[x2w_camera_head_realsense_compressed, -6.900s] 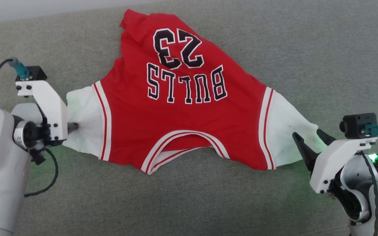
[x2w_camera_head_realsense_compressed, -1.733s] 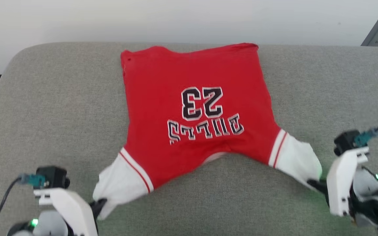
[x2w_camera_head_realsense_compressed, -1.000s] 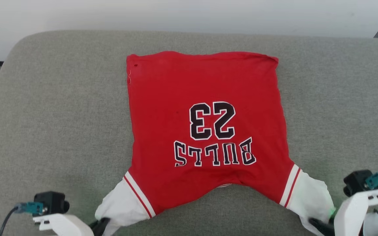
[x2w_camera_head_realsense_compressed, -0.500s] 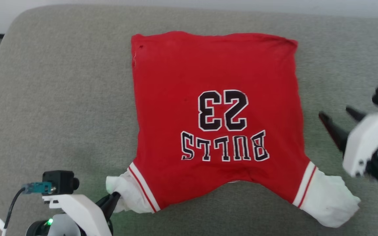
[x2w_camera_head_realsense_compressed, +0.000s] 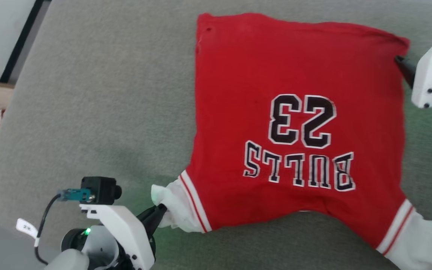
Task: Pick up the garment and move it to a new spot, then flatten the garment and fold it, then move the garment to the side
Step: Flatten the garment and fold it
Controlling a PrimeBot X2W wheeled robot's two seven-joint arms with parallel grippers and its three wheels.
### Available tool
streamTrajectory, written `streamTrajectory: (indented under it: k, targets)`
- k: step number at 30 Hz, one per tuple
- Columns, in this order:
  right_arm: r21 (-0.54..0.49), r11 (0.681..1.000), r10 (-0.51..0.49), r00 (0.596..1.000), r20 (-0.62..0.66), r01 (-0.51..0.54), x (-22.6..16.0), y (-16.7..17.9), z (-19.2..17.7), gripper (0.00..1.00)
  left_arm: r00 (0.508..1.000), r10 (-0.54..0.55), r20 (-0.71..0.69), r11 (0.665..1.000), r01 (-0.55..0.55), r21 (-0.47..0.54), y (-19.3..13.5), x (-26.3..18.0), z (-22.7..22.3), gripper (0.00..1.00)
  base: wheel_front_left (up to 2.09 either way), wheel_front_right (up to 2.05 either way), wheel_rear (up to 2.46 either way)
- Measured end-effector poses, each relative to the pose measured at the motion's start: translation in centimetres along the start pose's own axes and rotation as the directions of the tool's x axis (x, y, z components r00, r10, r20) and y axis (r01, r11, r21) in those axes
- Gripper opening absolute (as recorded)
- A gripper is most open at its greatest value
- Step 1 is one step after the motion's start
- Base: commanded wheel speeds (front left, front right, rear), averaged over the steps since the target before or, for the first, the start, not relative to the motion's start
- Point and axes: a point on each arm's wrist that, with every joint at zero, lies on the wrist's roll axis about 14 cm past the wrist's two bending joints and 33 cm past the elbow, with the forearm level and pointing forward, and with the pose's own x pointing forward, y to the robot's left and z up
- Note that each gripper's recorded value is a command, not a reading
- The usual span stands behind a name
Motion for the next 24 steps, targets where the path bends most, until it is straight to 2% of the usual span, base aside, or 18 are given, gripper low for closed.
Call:
streamTrajectory:
  k: [5,12,13,14,18,24]
  targets:
    - [0.03,1.0,0.0,0.986,-0.165,0.005,4.3,-0.1,-2.0,1.0,1.0,0.022,-0.013,1.0,-0.022,-0.019,0.8,0.5,-0.5,0.0,0.0,0.0,0.0]
    - [0.064,0.998,0.017,0.919,-0.393,0.008,6.6,0.5,-5.3,1.0,0.999,0.044,-0.024,0.998,-0.045,-0.042,1.6,1.0,-0.9,0.0,0.0,0.0,0.0]
    - [0.07,0.997,0.019,0.911,-0.412,0.011,6.7,0.5,-5.5,0.47,0.999,0.042,-0.025,0.998,-0.044,-0.045,1.6,1.1,-1.0,0.0,0.0,0.0,0.0]
    - [0.059,0.998,0.01,0.905,-0.426,0.016,6.7,0.4,-5.6,0.0,0.999,0.039,-0.025,0.998,-0.04,-0.047,1.6,1.2,-0.9,0.0,0.0,0.0,0.0]
    - [0.037,0.999,-0.007,0.892,-0.453,0.026,6.3,0.1,-5.7,0.0,0.999,0.037,-0.019,0.998,-0.038,-0.043,1.6,1.5,-0.6,0.0,0.0,0.0,0.0]
    - [0.022,1.0,-0.002,0.902,-0.432,0.012,4.8,0.0,-5.3,0.0,1.0,0.019,0.008,1.0,-0.019,-0.02,1.3,2.0,0.6,0.0,0.0,0.0,0.0]
